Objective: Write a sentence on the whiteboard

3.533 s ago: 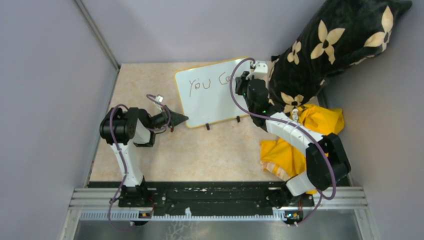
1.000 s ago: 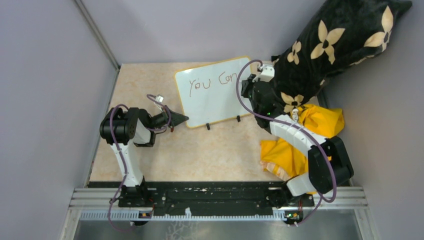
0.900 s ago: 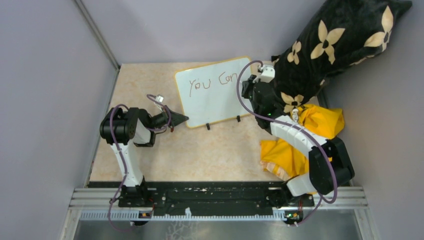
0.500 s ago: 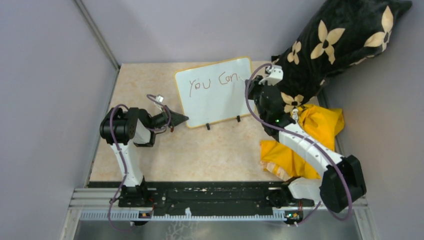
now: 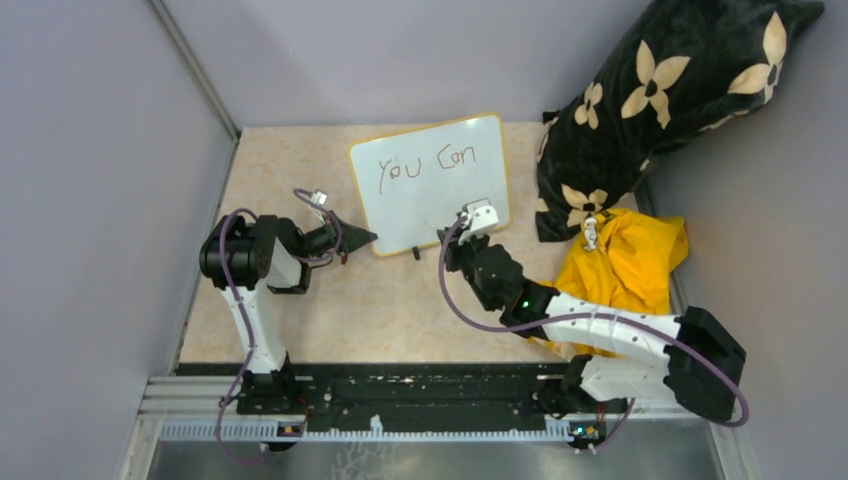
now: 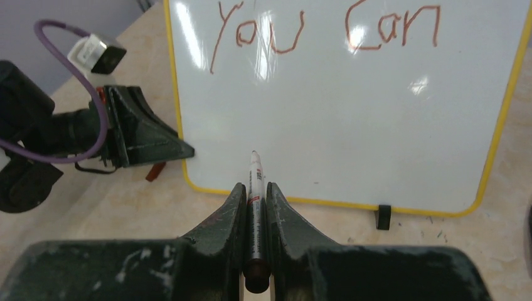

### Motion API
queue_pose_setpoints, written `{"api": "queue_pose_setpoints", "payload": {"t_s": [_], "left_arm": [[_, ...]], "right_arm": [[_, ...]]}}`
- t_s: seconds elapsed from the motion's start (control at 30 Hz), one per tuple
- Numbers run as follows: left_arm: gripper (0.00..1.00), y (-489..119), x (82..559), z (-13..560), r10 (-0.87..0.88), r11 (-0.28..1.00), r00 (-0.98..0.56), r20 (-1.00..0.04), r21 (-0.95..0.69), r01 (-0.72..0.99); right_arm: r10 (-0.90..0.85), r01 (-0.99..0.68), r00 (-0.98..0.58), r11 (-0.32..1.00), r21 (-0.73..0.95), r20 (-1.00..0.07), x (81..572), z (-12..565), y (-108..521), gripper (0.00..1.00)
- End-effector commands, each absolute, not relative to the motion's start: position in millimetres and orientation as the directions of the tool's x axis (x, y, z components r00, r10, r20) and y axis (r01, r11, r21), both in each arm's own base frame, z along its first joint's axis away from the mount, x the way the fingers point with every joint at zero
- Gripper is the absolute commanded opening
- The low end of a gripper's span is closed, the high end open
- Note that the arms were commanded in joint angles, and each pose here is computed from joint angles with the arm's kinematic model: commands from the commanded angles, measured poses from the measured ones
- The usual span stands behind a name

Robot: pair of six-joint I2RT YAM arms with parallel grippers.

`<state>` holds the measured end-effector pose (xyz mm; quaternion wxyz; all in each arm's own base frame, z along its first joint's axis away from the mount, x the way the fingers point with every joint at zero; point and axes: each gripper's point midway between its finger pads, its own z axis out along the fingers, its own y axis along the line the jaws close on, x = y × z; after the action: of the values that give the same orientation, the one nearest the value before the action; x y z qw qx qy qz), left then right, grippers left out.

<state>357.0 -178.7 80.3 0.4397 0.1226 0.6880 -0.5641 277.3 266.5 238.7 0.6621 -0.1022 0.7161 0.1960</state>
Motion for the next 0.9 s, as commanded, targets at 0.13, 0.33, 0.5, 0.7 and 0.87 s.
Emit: {"api": "queue_pose_setpoints", "payload": {"t_s": [0.13, 0.33, 0.5, 0.7, 0.87], "left_arm": [[0.0, -180, 357, 82, -0.329, 0.325, -0.563, -0.758, -0.651, 0.686], [0.0, -180, 357, 82, -0.329, 0.325, -0.563, -0.758, -0.651, 0.686], [0.0, -180, 357, 82, -0.33, 0.326, -0.564, -0.757, -0.652, 0.685], [0.0, -180, 357, 82, -0.33, 0.327, -0.564, -0.757, -0.652, 0.684], [0.0, -180, 357, 83, -0.33, 0.327, -0.56, -0.76, -0.649, 0.687]], "right_arm": [[0.161, -0.359, -0.078, 0.916, 0.179, -0.984, 279, 229, 287, 0.0], [0.184, -0.367, -0.07, 0.909, 0.197, -0.98, 290, 226, 310, 0.0], [0.191, -0.359, -0.056, 0.912, 0.198, -0.98, 302, 229, 325, 0.0], [0.179, -0.392, -0.065, 0.9, 0.19, -0.982, 314, 231, 346, 0.0], [0.196, -0.391, -0.087, 0.895, 0.214, -0.977, 326, 230, 351, 0.0]]}}
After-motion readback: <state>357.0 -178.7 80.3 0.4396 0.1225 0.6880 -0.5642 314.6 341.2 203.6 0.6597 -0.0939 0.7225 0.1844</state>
